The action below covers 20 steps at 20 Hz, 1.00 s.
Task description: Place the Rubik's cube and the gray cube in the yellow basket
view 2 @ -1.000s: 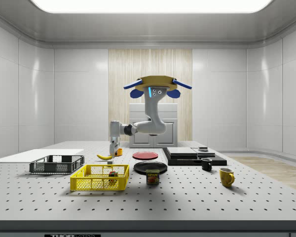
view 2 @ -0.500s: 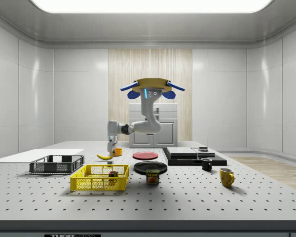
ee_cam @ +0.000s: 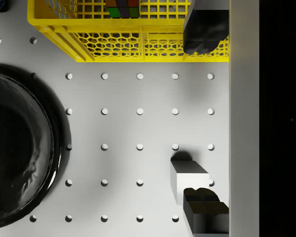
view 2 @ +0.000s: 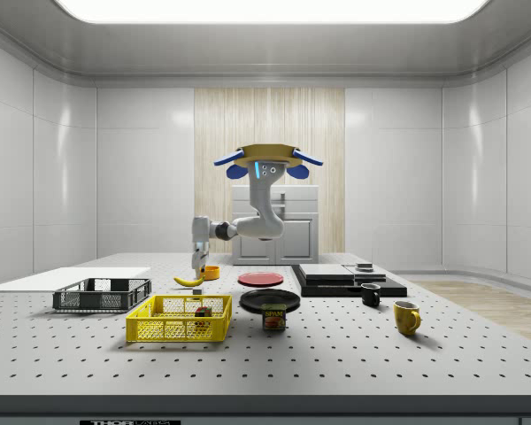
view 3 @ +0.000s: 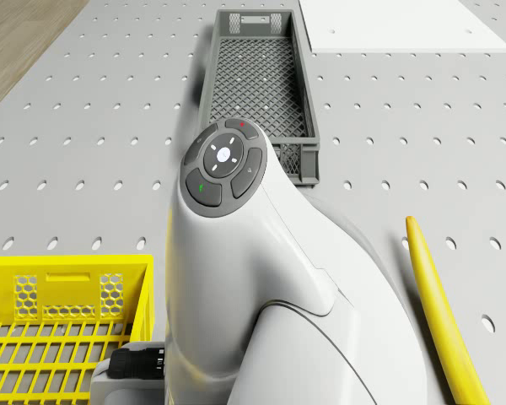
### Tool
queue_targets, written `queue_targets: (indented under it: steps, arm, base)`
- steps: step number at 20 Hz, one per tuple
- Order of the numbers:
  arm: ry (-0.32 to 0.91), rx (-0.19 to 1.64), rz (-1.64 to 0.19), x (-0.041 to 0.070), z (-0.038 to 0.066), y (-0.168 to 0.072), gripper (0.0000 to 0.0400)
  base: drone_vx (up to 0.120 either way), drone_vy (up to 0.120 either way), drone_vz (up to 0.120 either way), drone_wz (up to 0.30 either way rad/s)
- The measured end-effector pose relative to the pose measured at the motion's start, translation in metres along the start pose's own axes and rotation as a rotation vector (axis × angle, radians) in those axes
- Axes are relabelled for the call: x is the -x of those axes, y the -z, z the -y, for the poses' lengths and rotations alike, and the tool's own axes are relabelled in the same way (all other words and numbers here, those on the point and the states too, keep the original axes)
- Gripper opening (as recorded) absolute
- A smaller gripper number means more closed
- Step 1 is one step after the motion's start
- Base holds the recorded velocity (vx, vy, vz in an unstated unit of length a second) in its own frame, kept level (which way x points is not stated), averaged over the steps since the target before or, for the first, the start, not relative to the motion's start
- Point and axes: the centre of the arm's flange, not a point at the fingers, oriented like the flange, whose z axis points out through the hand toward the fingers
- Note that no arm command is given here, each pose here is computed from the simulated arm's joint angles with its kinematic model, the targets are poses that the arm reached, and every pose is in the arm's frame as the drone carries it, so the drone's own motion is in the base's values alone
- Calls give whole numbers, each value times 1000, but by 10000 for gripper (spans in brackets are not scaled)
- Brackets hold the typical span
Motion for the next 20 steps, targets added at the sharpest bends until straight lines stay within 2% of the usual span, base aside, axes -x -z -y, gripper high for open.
queue_targets:
  steps: [9,14,18,20]
  arm:
    - [0,0,0,0,0,0,400]
    - [0,0,0,0,0,0,400]
    - [0,0,0,0,0,0,400]
    - [0,0,0,0,0,0,400]
  base:
    - [0,-120,-111,0]
    - [0,-120,-8,0]
    - [110,-110,0,0]
    - [60,0,-20,0]
